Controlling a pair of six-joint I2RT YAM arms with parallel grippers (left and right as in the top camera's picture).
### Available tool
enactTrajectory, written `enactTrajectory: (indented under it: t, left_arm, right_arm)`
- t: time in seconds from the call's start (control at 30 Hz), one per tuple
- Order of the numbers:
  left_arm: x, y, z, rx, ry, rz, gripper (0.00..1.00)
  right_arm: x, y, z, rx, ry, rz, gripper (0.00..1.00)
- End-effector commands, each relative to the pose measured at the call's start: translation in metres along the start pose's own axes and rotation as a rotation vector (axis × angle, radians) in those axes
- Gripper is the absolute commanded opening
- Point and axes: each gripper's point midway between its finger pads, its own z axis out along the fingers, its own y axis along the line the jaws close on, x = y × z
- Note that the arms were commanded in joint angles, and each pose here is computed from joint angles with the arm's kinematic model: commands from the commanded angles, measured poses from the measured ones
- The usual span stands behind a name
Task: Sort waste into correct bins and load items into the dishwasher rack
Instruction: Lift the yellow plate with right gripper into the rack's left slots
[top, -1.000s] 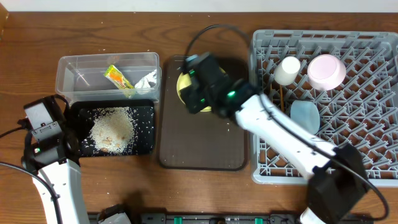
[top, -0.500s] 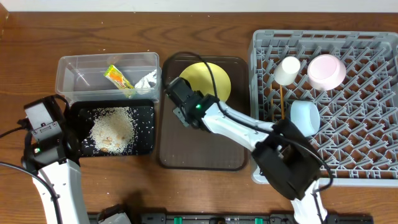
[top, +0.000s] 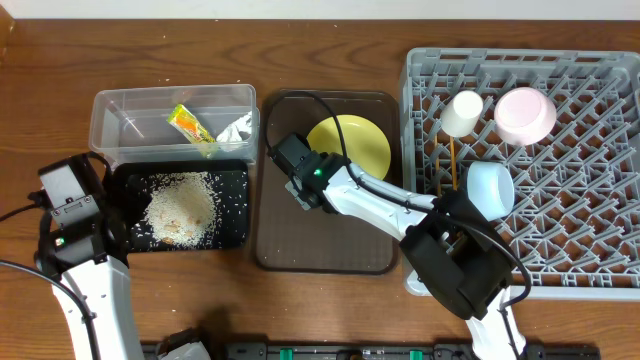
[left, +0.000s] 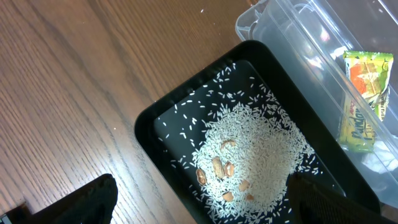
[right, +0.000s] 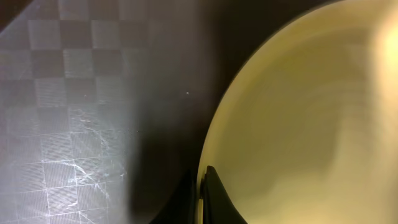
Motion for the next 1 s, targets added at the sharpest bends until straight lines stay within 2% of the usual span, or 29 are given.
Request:
enactTrajectory:
  t: [0.0,0.17,0.3,0.4,0.5,0.67,0.87,0.97]
  left_arm:
    - [-0.006,0.002,-0.004,-0.009,-0.02,-0.011,0.89]
    - [-0.006,0.002,-0.004,-0.009,-0.02,-0.011,0.89]
    - [-0.006,0.002,-0.004,-0.009,-0.02,-0.011,0.9]
    - [-0.006,0.002,-0.004,-0.009,-0.02,-0.011,0.9]
    - [-0.006,0.001,-0.004,-0.009,-0.02,-0.011,0.9]
    - [-0.006,0.002,-0.004,-0.009,-0.02,-0.011,0.89]
    - [-0.006,0.002,-0.004,-0.009,-0.02,-0.011,0.89]
    - [-0.006,0.002,-0.004,-0.009,-0.02,-0.011,0.9]
  right_arm:
    - [-0.002,0.003,-0.001,-0.01,-0.01,0.059,0.01]
    - [-0.046,-0.006,-0.042,-0.029,-0.13,0.118,0.01]
    - [-0.089,-0.031,-0.119,-0.065,-0.302,0.256,0.01]
    - [-0.103,-0.062,-0.174,-0.09,-0.41,0.37,0.01]
    - [-0.102,-0.093,-0.221,-0.164,-0.471,0.456,0.01]
    - [-0.074,-0.146,-0.278,-0.358,-0.488,0.606,0.01]
    - [-0.053,-0.19,-0.307,-0.619,-0.52,0.684,0.01]
    - [-0.051,-0.203,-0.316,-0.747,-0.573,0.667,0.01]
